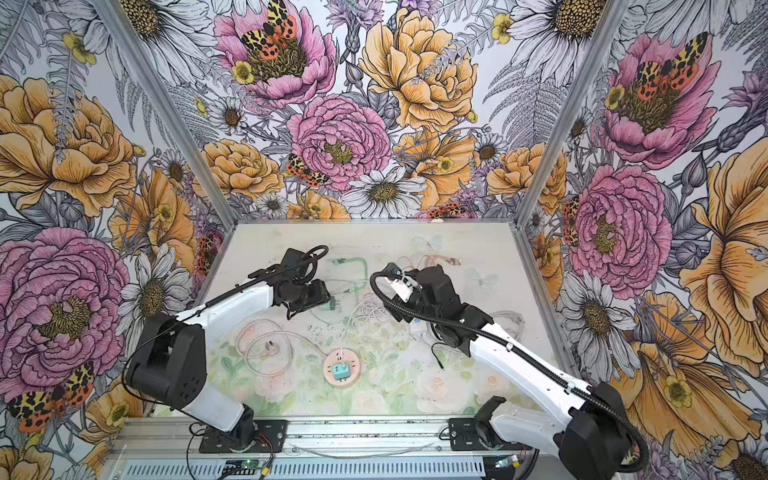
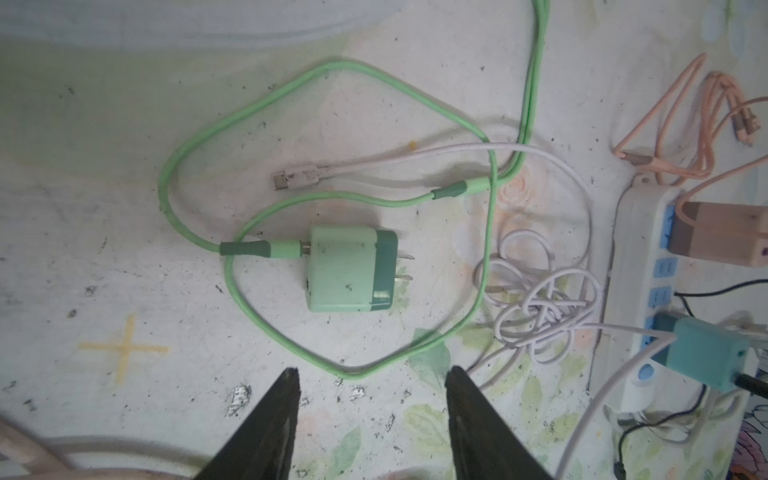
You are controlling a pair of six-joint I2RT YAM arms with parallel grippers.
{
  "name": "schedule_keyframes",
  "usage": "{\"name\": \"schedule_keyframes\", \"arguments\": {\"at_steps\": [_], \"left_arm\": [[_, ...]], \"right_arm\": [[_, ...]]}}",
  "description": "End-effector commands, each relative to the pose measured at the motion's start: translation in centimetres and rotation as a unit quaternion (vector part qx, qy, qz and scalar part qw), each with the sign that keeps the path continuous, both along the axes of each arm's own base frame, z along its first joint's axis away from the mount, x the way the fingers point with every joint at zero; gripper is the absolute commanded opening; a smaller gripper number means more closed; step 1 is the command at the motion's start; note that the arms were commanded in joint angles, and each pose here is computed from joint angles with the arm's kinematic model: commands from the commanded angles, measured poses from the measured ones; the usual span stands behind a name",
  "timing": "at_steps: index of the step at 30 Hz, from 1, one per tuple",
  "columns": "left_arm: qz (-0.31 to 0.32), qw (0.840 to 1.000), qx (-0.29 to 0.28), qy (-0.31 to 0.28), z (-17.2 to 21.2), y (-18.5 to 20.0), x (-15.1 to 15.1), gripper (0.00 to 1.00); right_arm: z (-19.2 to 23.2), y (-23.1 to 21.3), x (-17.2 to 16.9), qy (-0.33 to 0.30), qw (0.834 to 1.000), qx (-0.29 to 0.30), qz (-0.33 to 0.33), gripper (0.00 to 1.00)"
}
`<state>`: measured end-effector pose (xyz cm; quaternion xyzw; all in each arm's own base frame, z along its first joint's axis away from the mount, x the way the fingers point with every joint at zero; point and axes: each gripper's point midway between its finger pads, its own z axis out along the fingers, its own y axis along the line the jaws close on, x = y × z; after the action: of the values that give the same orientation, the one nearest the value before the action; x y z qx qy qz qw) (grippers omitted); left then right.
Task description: Insert the plug
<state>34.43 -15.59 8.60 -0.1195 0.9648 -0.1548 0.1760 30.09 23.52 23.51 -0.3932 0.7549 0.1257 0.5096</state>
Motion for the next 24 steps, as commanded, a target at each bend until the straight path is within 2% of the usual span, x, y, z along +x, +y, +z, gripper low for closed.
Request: {"name": "schedule_keyframes", "arguments": {"at_steps": [1,4,9,12,18,24], "left_arm": [[0.067,0.998,0.018,-0.004,0.0,0.6,1.1,0.61],[0.089,0.996,0.012,-0.004,-0.1,-0.4,1.3,0.63],[0.148,0.986,-0.078,-0.009,-0.4,-2.1,2.4,0.65],[0.179,0.979,-0.094,-0.018,-0.2,-2.1,3.3,0.66],[0.223,0.968,-0.114,0.018,-1.9,-2.5,3.2,0.67],[0.26,0.958,-0.119,0.039,-3.0,-2.0,3.7,0.67]], "right_arm": [[3.2,0.8,1.5,-0.015,0.998,0.057,-0.003,0.8],[3.1,0.9,2.4,-0.02,0.998,0.064,-0.007,0.79],[3.0,0.8,2.9,-0.033,0.994,0.1,-0.005,0.79],[3.3,0.4,3.2,-0.036,0.992,0.12,-0.011,0.8],[3.3,-0.6,4.1,-0.03,0.989,0.138,-0.042,0.8],[3.5,-0.4,4.2,-0.039,0.986,0.159,-0.039,0.8]]}}
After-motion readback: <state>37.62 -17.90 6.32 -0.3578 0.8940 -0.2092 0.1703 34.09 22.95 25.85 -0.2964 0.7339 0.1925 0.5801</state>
